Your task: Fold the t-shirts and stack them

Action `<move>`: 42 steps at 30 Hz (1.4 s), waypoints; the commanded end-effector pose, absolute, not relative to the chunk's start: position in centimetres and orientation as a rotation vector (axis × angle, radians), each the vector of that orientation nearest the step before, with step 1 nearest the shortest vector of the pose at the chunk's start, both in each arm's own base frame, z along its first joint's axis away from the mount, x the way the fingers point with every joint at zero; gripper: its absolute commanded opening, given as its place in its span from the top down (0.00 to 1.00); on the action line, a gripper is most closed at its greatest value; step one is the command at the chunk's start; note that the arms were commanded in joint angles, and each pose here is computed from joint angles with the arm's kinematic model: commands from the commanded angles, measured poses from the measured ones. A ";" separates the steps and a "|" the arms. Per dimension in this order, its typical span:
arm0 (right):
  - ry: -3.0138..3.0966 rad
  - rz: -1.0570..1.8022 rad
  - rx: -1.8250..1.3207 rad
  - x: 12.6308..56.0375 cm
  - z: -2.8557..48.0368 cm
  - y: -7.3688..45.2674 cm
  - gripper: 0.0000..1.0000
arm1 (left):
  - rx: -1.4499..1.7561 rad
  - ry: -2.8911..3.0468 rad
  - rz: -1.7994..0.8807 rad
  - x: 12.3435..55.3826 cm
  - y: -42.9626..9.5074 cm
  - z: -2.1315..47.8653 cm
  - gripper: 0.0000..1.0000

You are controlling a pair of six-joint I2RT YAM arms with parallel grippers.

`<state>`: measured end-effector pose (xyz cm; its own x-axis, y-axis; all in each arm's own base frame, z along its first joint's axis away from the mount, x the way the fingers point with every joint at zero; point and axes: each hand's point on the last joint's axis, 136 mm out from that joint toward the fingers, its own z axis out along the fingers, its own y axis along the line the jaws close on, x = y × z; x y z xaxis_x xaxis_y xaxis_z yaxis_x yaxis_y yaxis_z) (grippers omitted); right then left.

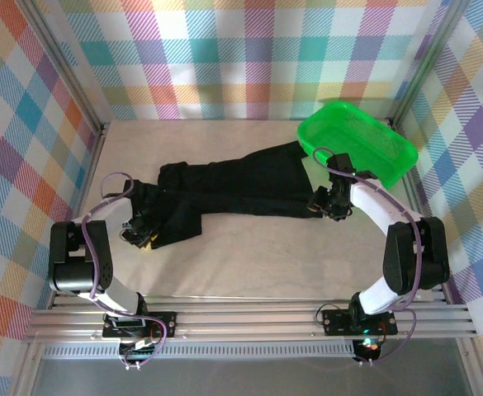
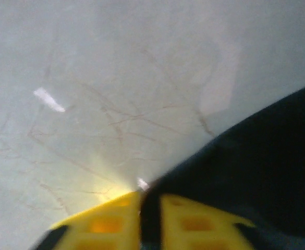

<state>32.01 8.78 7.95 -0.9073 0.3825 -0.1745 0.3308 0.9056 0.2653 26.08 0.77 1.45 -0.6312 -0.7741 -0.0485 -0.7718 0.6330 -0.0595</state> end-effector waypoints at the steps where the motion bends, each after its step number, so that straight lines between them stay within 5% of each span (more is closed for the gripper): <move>1: 2.845 0.331 0.548 32.2 7.9 8.7 0.51 | -1.265 2.815 -0.192 26.3 -2.8 0.6 1.00; 13: 2.864 0.232 0.764 31.3 4.2 6.8 0.55 | -1.581 2.443 -0.161 15.7 -0.5 7.8 1.00; 25: 2.866 0.329 1.023 32.9 1.2 7.4 0.61 | -1.330 2.569 -0.512 19.0 -4.9 8.2 1.00; 31: 2.785 0.303 1.015 33.7 1.8 6.6 0.98 | -1.165 2.640 -0.689 19.7 -7.6 8.8 1.00; 40: 2.711 0.108 0.841 34.0 6.5 3.8 1.00 | -0.797 2.818 -0.923 20.6 -16.7 7.7 1.00; 42: 2.707 0.086 0.836 33.9 6.8 3.3 1.00 | -0.706 2.869 -0.895 20.4 -17.5 8.0 0.81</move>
